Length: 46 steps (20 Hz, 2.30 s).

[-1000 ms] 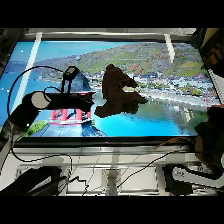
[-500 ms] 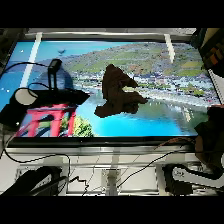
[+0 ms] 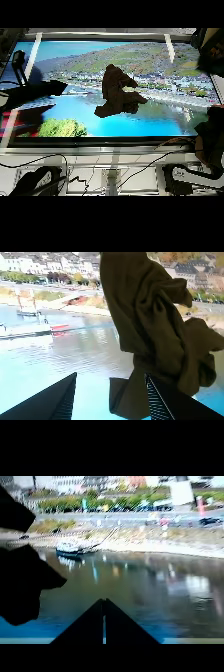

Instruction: Fold the clothes and pants, and hang the long-sleeved shirts on hangers.

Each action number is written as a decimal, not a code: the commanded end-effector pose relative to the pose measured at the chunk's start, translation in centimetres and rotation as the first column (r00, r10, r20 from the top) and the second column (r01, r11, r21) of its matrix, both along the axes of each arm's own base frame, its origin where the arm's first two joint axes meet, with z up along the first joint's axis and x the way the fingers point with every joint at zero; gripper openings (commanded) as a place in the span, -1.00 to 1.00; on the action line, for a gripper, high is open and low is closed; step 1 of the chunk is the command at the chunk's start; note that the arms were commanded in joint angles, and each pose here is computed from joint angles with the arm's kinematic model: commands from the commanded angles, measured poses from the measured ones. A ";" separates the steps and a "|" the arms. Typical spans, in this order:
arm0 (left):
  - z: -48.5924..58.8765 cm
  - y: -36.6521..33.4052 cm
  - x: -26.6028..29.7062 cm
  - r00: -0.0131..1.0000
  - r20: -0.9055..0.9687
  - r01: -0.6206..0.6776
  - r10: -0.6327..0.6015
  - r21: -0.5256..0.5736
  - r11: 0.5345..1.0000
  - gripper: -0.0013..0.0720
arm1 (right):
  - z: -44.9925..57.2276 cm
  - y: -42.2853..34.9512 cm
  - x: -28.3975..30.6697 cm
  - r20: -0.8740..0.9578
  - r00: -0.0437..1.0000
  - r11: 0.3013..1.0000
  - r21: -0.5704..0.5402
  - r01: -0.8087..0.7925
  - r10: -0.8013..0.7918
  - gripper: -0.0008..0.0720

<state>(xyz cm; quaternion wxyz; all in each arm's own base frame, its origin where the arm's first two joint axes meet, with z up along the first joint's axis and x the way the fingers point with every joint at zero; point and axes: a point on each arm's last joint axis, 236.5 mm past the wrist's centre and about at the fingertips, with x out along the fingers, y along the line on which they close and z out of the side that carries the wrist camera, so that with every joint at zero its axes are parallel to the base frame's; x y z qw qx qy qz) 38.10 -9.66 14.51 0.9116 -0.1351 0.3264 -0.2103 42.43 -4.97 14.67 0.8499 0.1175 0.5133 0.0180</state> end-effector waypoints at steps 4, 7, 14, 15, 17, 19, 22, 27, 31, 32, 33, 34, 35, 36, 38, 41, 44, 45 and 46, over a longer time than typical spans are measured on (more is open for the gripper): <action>-0.9 1.1 0.5 0.999 -0.022 -0.025 0.025 0.006 1.000 0.43 | -17.0 12.2 -6.4 -0.223 0.932 0.939 0.258 -0.227 0.286 -0.94; -1.8 1.1 0.8 0.999 -0.046 -0.025 0.025 0.004 1.000 0.43 | -21.7 16.0 -7.9 -0.213 0.923 0.936 0.218 -0.275 0.321 -0.47; -3.3 0.9 1.2 0.996 -0.090 -0.020 0.019 -0.010 1.000 0.43 | -23.9 20.1 -5.4 -0.185 0.969 0.960 0.255 -0.114 0.165 0.44; -3.3 0.7 1.3 0.995 -0.095 -0.020 0.018 -0.023 1.000 0.43 | -24.3 20.2 -5.4 -0.198 0.967 0.959 0.265 -0.105 0.161 0.43; -4.1 -0.3 1.4 0.993 -0.115 0.002 -0.005 -0.031 1.000 0.43 | -25.1 20.6 -4.9 -0.213 0.966 0.955 0.285 -0.080 0.145 0.32; -5.6 -2.5 1.2 0.986 -0.153 0.055 -0.060 -0.034 0.998 0.43 | -25.5 20.9 -3.7 -0.204 0.971 0.953 0.299 -0.058 0.123 0.14; -7.4 -6.0 2.2 0.985 -0.142 0.096 -0.098 -0.022 0.995 0.43 | -25.1 21.3 -2.6 -0.186 0.976 0.947 0.318 -0.044 0.109 -0.95; -7.7 -10.4 5.0 0.997 -0.037 0.059 -0.061 -0.047 0.997 0.43 | -24.5 20.9 -8.4 -0.303 0.875 0.916 0.258 -0.306 0.378 -0.95; -7.2 -10.4 5.0 0.998 -0.025 0.057 -0.058 -0.048 0.997 0.43 | -22.2 19.4 -14.1 -0.276 0.864 0.907 0.162 -0.389 0.421 -0.95; -7.2 -10.4 5.0 0.998 -0.023 0.057 -0.058 -0.049 0.997 0.42 | -21.1 19.2 -15.9 -0.253 0.867 0.903 0.161 -0.399 0.428 -0.95; -7.2 -10.4 4.9 0.998 -0.027 0.060 -0.061 -0.049 0.997 0.42 | -20.0 19.0 -17.7 -0.233 0.875 0.904 0.163 -0.394 0.424 -0.95; -7.5 -10.7 4.7 0.997 -0.036 0.069 -0.071 -0.050 0.996 0.42 | -19.0 18.5 -19.4 -0.215 0.880 0.904 0.159 -0.396 0.423 -0.95; -7.8 -11.2 4.4 0.995 -0.048 0.083 -0.086 -0.049 0.995 0.42 | -18.0 18.0 -21.3 -0.197 0.878 0.899 0.146 -0.413 0.436 -0.95; -8.3 -11.9 4.1 0.993 -0.061 0.098 -0.101 -0.051 0.994 0.42 | -17.0 17.5 -23.2 -0.186 0.874 0.892 0.135 -0.431 0.450 -0.95; -10.0 -14.1 3.4 0.985 -0.113 0.118 -0.127 -0.083 0.990 0.42 | -14.9 15.8 -26.0 -0.171 0.883 0.899 0.085 -0.430 0.438 -0.95; -14.2 -18.0 2.5 0.965 -0.221 0.107 -0.141 -0.159 0.981 0.44 | -11.8 13.4 -27.0 -0.037 0.931 0.931 -0.010 -0.365 0.364 -0.95; -19.1 -20.7 1.4 0.935 -0.306 0.141 -0.176 -0.133 0.981 0.98 | -9.2 13.1 -26.8 0.124 0.941 0.949 -0.020 -0.316 0.316 -0.95; -19.8 -21.7 0.8 0.915 -0.341 0.177 -0.216 -0.144 0.974 0.98 | -8.8 13.1 -26.9 0.144 0.944 0.954 -0.010 -0.299 0.298 -0.95; -20.2 -22.7 0.7 0.895 -0.367 0.210 -0.255 -0.158 0.965 0.97 | -8.7 13.1 -27.0 0.148 0.945 0.955 -0.007 -0.295 0.293 -0.94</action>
